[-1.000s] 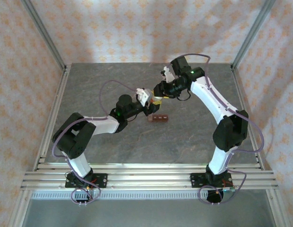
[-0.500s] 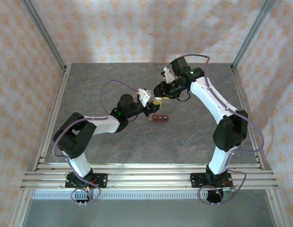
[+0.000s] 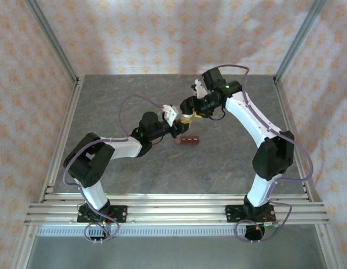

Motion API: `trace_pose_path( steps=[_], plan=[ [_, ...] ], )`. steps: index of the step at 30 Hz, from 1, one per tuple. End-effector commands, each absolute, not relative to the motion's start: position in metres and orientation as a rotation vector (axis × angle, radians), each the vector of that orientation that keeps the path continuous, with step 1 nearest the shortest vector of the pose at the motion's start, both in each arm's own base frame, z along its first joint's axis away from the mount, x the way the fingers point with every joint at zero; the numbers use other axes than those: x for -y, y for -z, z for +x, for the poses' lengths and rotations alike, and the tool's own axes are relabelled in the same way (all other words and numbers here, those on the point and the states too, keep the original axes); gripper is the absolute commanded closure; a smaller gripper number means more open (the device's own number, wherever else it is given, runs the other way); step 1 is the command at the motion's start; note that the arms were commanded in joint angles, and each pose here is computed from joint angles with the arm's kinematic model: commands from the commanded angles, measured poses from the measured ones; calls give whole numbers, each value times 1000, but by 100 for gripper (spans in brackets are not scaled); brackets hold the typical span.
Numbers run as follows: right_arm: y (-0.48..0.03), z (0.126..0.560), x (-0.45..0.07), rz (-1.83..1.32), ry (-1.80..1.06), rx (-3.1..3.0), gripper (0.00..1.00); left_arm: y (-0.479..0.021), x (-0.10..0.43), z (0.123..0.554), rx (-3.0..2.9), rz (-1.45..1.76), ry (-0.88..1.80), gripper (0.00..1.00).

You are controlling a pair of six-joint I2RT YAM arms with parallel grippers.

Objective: Sort the pills into containers

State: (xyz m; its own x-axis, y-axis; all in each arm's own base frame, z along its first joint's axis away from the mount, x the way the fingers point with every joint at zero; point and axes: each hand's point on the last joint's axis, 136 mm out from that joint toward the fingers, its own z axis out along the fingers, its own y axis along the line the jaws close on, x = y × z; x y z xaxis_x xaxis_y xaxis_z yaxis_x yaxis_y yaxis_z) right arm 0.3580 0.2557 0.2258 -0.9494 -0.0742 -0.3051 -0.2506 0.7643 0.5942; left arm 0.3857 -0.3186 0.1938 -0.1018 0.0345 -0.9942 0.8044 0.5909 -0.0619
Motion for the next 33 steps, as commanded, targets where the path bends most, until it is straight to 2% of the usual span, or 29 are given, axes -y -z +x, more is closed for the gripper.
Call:
trace_pose_path(
  steps=[1, 13, 18, 25, 33],
  plan=[
    [-250, 365, -236, -153, -940, -2607, 31, -206, 316, 388, -1521, 699, 743, 100],
    [-269, 386, -195, 251, -993, -2380, 28, -205, 312, 382, -1552, 755, 700, 100],
    [-282, 392, -198, 359, -1107, -2263, 26, -202, 311, 379, -1574, 793, 679, 100],
    [-278, 393, -222, 357, -1200, -2278, 26, -200, 313, 379, -1589, 817, 676, 100],
    [-256, 383, -243, 294, -1140, -2359, 25, -201, 313, 380, -1594, 820, 669, 100]
  ],
)
